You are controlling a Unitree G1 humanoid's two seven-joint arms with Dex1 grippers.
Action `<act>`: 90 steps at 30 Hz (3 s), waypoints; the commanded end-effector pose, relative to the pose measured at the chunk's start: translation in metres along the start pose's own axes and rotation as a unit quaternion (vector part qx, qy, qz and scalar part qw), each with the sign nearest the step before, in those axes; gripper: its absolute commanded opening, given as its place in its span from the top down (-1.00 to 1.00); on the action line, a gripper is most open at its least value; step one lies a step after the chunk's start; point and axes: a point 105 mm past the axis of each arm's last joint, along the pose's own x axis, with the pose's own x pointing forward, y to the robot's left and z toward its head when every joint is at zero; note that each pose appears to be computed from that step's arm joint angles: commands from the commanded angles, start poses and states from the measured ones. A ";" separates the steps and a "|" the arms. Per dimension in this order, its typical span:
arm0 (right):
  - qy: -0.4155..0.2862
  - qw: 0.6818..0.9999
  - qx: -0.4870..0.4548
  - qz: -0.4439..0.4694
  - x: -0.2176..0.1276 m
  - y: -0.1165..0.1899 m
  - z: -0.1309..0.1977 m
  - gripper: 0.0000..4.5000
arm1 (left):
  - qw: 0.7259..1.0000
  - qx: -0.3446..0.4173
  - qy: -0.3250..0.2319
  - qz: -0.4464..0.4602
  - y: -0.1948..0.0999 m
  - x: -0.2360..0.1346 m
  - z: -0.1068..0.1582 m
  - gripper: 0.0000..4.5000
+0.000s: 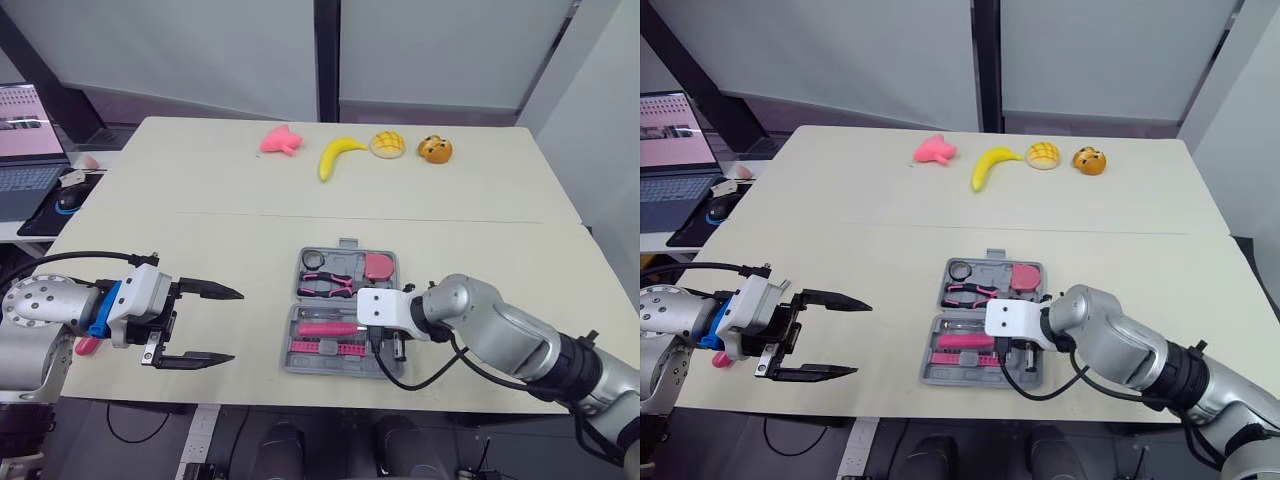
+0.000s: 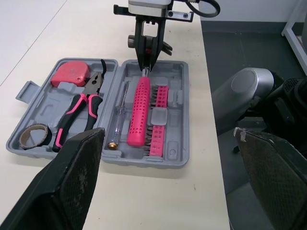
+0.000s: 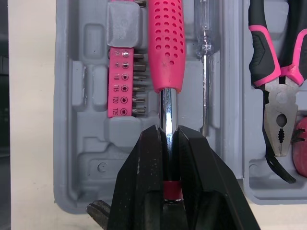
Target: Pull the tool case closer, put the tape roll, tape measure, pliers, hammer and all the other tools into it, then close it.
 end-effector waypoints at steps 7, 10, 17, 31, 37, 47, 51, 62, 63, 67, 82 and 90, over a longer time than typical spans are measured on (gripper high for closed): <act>-0.014 0.999 -0.025 -0.021 0.002 -0.007 0.009 0.90 | 1.000 0.013 0.012 -0.016 -0.007 0.004 0.002 -1.00; -0.017 0.999 -0.028 -0.018 0.004 -0.007 0.011 0.90 | 1.000 0.012 0.012 -0.017 -0.009 0.005 0.002 -1.00; -0.019 0.999 -0.029 -0.010 0.010 -0.003 0.011 0.90 | 1.000 0.010 0.014 -0.014 -0.009 0.005 0.001 -1.00; -0.019 0.999 -0.026 -0.020 0.019 -0.003 0.010 0.90 | 1.000 0.007 0.016 -0.015 -0.008 0.006 -0.001 -1.00; -0.023 0.999 -0.021 -0.019 0.020 -0.003 0.011 0.90 | 1.000 0.003 0.018 -0.016 -0.011 0.005 -0.003 -1.00; -0.031 0.999 -0.024 -0.027 0.021 -0.005 0.013 0.51 | 1.000 0.001 0.020 -0.015 -0.013 0.005 -0.006 -1.00; -0.039 0.998 -0.030 -0.031 0.013 -0.009 0.013 0.36 | 1.000 0.000 0.019 -0.017 -0.014 0.006 -0.007 -1.00; -0.242 0.970 -0.028 -0.012 -0.006 -0.010 0.050 0.45 | 1.000 0.015 0.014 -0.013 -0.007 0.011 -0.007 -1.00; -0.259 0.966 -0.017 -0.015 -0.003 -0.012 0.049 0.56 | 1.000 0.017 0.013 -0.012 -0.006 0.011 -0.007 -1.00; -0.269 0.963 -0.018 -0.019 0.009 -0.015 0.041 0.88 | 1.000 0.020 0.012 -0.010 -0.004 0.011 -0.006 -1.00; -0.183 0.982 -0.046 -0.010 0.049 -0.007 0.010 0.97 | 1.000 0.021 0.014 -0.002 -0.002 0.010 -0.008 -1.00; -0.137 0.989 -0.044 0.021 0.060 0.008 -0.003 0.97 | 1.000 0.019 0.012 0.000 -0.003 0.012 -0.009 -1.00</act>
